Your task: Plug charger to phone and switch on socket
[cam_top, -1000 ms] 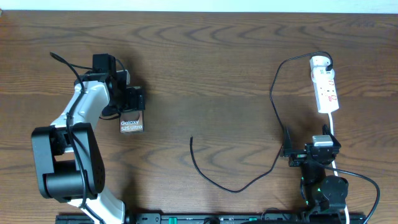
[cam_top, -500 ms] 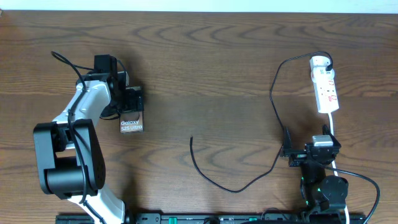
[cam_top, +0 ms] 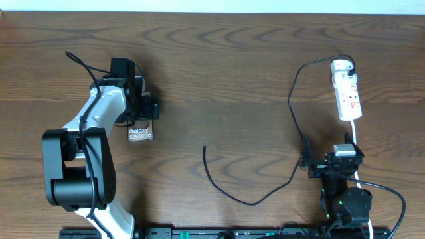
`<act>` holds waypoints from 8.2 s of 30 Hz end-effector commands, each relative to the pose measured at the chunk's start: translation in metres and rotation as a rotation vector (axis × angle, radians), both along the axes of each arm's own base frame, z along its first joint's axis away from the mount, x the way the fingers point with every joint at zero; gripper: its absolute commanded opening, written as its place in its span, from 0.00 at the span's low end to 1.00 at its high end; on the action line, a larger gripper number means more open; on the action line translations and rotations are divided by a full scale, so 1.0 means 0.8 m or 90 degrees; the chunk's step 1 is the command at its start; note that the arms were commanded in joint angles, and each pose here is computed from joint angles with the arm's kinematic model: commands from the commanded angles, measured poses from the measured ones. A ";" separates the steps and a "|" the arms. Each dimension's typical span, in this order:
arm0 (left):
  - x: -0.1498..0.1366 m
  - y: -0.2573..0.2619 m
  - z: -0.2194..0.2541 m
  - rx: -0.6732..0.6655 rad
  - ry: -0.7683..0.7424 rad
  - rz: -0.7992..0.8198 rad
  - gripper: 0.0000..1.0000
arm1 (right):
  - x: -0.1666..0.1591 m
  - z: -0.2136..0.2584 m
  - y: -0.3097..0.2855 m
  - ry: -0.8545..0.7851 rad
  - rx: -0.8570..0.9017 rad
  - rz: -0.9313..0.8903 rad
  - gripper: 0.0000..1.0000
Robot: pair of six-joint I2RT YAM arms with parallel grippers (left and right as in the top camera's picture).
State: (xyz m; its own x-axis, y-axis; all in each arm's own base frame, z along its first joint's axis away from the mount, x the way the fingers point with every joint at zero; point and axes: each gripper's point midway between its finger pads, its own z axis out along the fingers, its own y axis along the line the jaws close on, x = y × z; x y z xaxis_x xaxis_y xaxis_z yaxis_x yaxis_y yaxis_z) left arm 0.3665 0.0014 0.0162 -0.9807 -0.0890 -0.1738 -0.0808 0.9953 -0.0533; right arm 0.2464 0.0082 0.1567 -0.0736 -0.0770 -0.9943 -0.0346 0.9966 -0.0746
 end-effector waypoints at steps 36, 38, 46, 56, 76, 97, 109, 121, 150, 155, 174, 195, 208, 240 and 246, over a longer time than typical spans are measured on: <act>0.000 0.008 -0.010 0.018 0.001 0.003 0.90 | 0.000 -0.001 -0.001 0.000 -0.006 -0.001 0.99; -0.001 0.008 -0.012 0.018 0.003 0.003 0.90 | 0.000 -0.001 -0.001 0.000 -0.006 -0.001 0.99; -0.010 0.008 -0.022 0.017 0.012 0.003 0.90 | 0.000 -0.001 -0.001 0.000 -0.006 -0.001 0.99; -0.015 0.008 -0.026 0.017 0.018 0.005 0.90 | 0.000 -0.001 -0.001 0.000 -0.006 -0.001 0.99; -0.022 0.007 -0.044 0.016 0.039 0.005 0.90 | 0.000 -0.001 -0.001 0.000 -0.006 -0.001 0.99; -0.021 -0.008 -0.043 -0.024 0.036 -0.035 0.86 | 0.000 -0.001 -0.001 0.000 -0.006 -0.001 0.99; -0.022 -0.008 -0.043 -0.024 0.038 -0.035 0.85 | 0.000 -0.001 -0.001 0.000 -0.006 -0.001 0.99; -0.022 -0.008 -0.043 -0.024 0.038 -0.035 0.74 | 0.000 -0.001 -0.001 0.000 -0.006 -0.001 0.99; -0.022 -0.008 -0.043 -0.024 0.038 -0.035 0.54 | 0.000 -0.001 -0.001 0.000 -0.006 -0.001 0.99; -0.022 -0.008 -0.043 -0.024 0.038 -0.035 0.49 | 0.000 -0.001 -0.001 0.000 -0.006 -0.001 0.99; -0.022 -0.008 -0.043 -0.024 0.038 -0.035 0.10 | 0.000 -0.001 -0.001 0.000 -0.006 -0.001 0.99; -0.022 -0.008 -0.043 -0.024 0.038 -0.033 0.07 | 0.000 -0.001 -0.001 0.000 -0.006 -0.001 0.99; -0.021 -0.008 -0.043 -0.024 0.036 -0.033 0.07 | 0.000 -0.001 -0.001 0.000 -0.006 -0.001 0.99; -0.015 -0.008 -0.040 -0.024 0.027 -0.033 0.07 | 0.000 -0.001 -0.001 0.000 -0.006 -0.001 0.99; -0.009 -0.008 -0.035 -0.024 0.018 -0.031 0.07 | 0.000 -0.001 -0.001 0.000 -0.006 -0.001 0.99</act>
State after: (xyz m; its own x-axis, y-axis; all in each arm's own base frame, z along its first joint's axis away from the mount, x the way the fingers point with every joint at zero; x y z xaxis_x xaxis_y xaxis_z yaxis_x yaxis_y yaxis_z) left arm 0.3592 0.0065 -0.0020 -0.9844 -0.0440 -0.1706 -0.0400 0.9988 -0.0270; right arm 0.2464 0.0082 0.1567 -0.0736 -0.0766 -0.9943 -0.0345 0.9966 -0.0742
